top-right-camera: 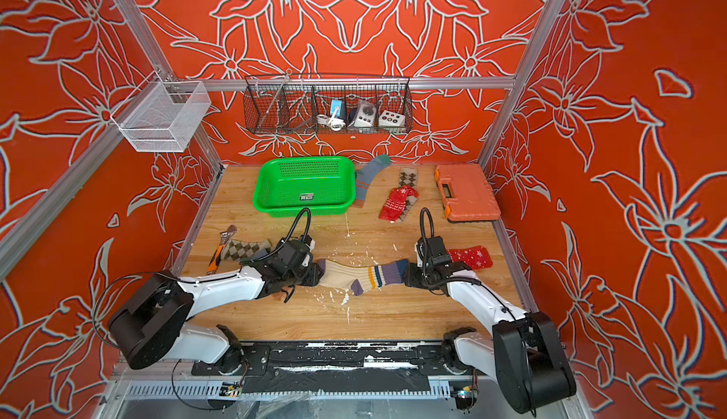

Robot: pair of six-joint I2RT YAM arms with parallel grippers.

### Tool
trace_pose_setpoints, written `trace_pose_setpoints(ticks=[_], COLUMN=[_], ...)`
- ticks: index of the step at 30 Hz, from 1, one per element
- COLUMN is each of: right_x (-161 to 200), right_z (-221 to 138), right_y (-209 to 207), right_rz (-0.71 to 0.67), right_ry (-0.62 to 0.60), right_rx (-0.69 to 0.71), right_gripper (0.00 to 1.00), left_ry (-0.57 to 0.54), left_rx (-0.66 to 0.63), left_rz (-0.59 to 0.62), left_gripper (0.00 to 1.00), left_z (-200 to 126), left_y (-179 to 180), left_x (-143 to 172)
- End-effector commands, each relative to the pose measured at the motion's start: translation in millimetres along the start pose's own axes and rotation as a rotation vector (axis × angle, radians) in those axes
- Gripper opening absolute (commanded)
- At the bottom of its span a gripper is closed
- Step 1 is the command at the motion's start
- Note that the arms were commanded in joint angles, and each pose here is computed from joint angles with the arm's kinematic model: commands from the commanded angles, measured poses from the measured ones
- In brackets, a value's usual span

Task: Place the socks together as a pair
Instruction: Pick up a pair of socks from the center of the board.

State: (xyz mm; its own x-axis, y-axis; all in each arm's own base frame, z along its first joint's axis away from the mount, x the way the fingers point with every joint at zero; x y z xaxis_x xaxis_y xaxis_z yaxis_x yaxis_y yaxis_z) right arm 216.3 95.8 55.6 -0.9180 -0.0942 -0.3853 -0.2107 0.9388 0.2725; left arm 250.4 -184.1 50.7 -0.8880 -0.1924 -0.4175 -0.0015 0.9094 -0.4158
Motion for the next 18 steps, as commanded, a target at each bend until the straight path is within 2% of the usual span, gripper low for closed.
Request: trace_pose_setpoints(ticks=[1, 5, 8, 10, 12, 16, 18], right_x=[-12.8, -12.3, -12.1, -12.3, -12.7, -22.3, -32.1], right_z=[0.8, 9.2, 13.2, 15.4, 16.1, 6.5, -4.6], right_y=[4.4, 6.8, 9.8, 11.8, 15.1, 23.7, 28.9], right_rz=[-0.011, -0.005, -0.005, -0.002, -0.001, -0.006, -0.016], right_ry=[-0.007, 0.033, 0.042, 0.051, 0.053, 0.015, -0.021], right_rx=[-0.02, -0.042, -0.066, -0.083, -0.107, -0.149, -0.16], right_gripper=[0.51, 0.48, 0.42, 0.33, 0.22, 0.02, 0.0], left_ry=[0.043, 0.066, 0.063, 0.051, 0.04, -0.015, -0.057], left_rx=[0.008, 0.011, 0.02, 0.016, 0.006, -0.001, 0.011], left_rz=[0.011, 0.012, 0.009, 0.008, 0.008, -0.002, -0.013], left_gripper=[0.41, 0.36, 0.16, 0.06, 0.0, 0.0, 0.0], left_z=[7.4, 13.5, 13.0, 11.5, 10.1, 0.9, -7.6], left_y=[4.2, 5.9, 4.0, 4.3, 4.7, 0.8, -4.7], left_x=[9.8, 15.3, 14.1, 12.2, 9.6, -3.2, -13.7])
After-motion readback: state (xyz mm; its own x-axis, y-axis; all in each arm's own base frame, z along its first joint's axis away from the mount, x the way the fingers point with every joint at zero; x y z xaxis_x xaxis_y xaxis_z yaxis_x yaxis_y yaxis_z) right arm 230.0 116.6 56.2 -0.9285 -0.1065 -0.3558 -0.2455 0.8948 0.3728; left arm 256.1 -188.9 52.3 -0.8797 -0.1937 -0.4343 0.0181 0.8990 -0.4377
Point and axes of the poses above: each gripper's point midway between its finger pads, its own z axis out along the fingers, its own y axis along the line the jaws close on, x = y × z, the point moved 3 cm from there along -z, back along the fingers, and after that the axes turned 11 degrees about -z, right-handed, at the moved point
